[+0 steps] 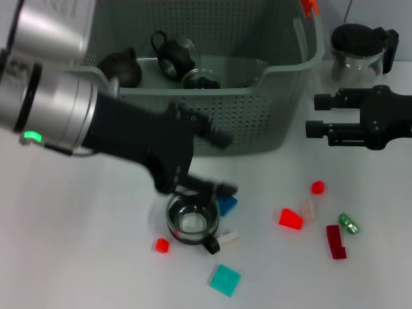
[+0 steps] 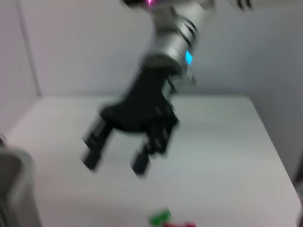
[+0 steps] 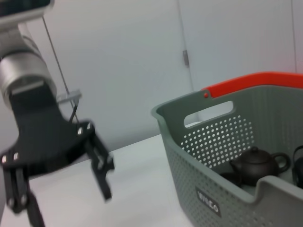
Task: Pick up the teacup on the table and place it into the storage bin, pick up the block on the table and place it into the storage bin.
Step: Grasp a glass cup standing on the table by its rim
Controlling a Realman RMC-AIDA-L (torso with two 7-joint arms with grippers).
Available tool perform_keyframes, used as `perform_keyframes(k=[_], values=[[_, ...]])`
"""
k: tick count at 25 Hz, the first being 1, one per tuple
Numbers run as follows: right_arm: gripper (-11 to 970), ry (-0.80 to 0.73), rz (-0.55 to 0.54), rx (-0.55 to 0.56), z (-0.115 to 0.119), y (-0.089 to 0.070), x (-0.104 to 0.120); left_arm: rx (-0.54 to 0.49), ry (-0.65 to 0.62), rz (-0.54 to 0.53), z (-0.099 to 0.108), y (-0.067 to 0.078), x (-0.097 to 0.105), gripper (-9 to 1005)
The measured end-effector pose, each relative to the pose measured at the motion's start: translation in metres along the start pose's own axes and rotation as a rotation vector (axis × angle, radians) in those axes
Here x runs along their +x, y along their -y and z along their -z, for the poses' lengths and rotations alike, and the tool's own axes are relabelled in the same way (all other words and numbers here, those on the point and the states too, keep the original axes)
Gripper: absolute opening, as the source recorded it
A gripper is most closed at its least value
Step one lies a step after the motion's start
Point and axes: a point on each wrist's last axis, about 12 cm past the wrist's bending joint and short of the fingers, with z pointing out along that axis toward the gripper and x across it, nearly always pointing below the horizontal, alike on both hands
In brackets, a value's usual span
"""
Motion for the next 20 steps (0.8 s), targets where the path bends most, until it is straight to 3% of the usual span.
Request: perform_keyframes(k=[7,13,20], values=[[708,-0.004,-0.021,-0.041,-0.002,-0.006,0.006,0.071,-0.227,-0.064,-0.023,0.006,0.024,732],[708,-0.08,-0.028,-0.114,-0.008,-0.013,0.014,0.04,-0.414,-0.132,-0.052,0.003,0.035,731],[709,-0.168,-0.026,-0.145,-0.018,-0.015,0.017,0.053,-0.487,-0.16,-0.069,0.001,0.038,730]])
